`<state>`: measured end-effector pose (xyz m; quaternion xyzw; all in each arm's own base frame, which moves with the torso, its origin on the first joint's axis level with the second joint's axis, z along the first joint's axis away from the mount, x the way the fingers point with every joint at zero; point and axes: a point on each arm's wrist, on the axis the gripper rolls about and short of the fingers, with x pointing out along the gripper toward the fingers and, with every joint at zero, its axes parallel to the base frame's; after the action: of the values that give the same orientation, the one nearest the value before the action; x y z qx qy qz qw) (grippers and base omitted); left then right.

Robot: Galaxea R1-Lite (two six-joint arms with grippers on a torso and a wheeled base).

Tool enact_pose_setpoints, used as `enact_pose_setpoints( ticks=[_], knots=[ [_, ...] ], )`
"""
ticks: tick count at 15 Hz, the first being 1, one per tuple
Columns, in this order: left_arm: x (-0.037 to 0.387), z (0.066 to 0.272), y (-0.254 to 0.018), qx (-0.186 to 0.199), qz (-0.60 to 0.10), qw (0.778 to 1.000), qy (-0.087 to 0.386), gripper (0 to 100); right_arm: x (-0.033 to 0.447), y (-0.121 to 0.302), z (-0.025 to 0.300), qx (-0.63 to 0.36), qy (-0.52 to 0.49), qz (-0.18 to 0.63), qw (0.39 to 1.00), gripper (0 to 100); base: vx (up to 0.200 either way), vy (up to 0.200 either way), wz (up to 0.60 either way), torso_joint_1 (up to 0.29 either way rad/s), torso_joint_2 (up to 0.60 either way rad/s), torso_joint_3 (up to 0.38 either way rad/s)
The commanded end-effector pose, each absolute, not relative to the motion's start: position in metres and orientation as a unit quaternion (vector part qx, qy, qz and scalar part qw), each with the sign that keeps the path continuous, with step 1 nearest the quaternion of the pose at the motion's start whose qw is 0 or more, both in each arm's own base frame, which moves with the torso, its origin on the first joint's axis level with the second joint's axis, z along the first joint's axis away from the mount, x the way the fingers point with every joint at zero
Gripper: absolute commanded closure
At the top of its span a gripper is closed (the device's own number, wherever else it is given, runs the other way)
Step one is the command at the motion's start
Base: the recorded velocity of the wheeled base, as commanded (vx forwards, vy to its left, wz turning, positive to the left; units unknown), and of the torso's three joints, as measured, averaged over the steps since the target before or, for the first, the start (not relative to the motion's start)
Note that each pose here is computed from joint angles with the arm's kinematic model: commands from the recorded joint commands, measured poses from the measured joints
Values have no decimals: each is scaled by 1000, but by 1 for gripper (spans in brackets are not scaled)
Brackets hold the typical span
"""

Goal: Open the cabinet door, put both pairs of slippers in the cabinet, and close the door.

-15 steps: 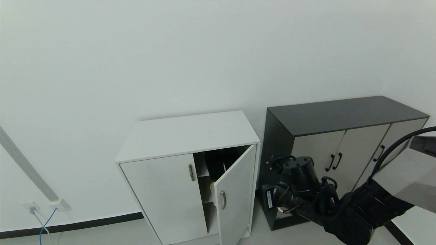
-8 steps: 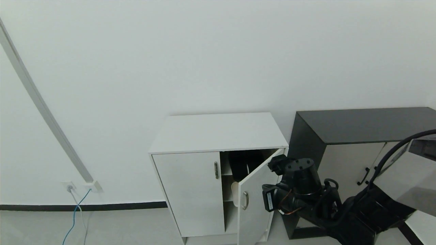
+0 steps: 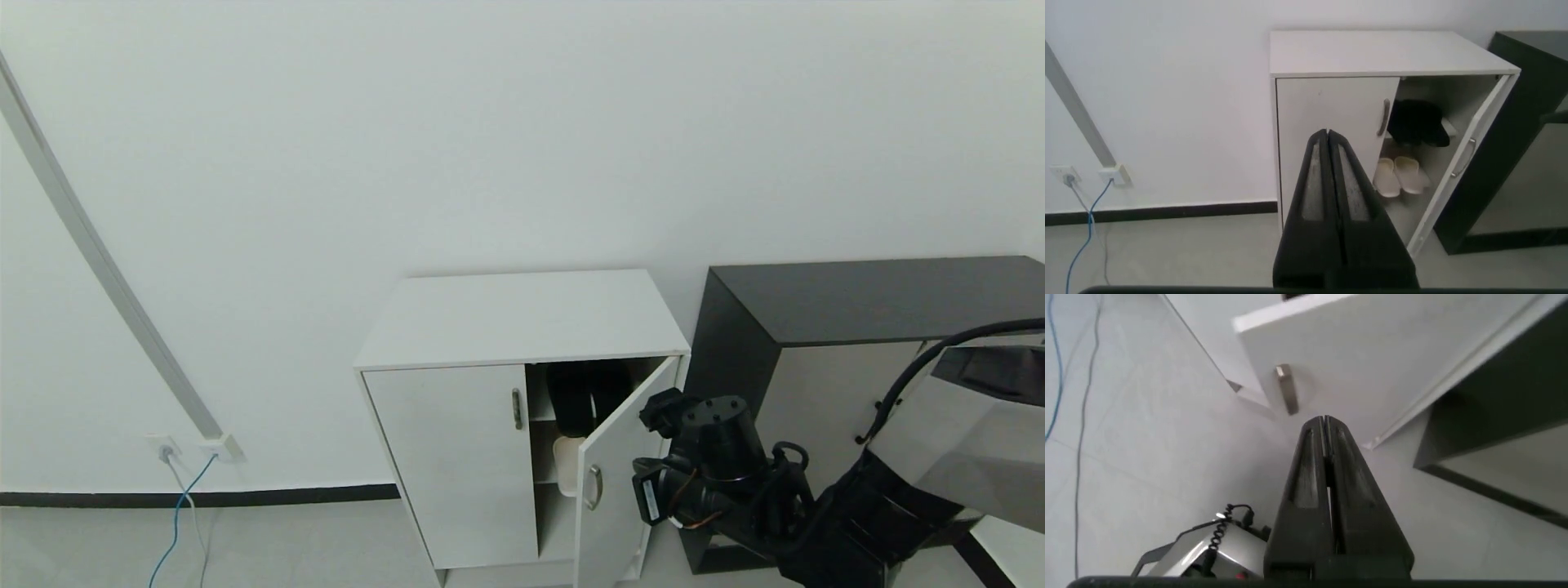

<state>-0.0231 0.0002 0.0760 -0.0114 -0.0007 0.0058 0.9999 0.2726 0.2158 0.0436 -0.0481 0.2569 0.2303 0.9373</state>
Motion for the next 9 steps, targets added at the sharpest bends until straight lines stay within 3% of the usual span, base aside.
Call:
enact_pose_setpoints(
  ticks=[1, 3, 9],
  knots=[
    [-23, 76, 0, -12, 6, 1000, 0, 100, 275, 217, 30, -53, 270, 231, 933, 100, 200, 0, 0, -2, 12, 2],
    [-23, 76, 0, -12, 6, 1000, 0, 100, 269, 213, 27, -55, 277, 234, 930, 100, 200, 0, 0, 7, 0, 2],
    [-23, 76, 0, -12, 6, 1000, 0, 100, 266, 212, 23, -55, 280, 243, 927, 100, 0, 0, 0, 0, 0, 0]
  ],
)
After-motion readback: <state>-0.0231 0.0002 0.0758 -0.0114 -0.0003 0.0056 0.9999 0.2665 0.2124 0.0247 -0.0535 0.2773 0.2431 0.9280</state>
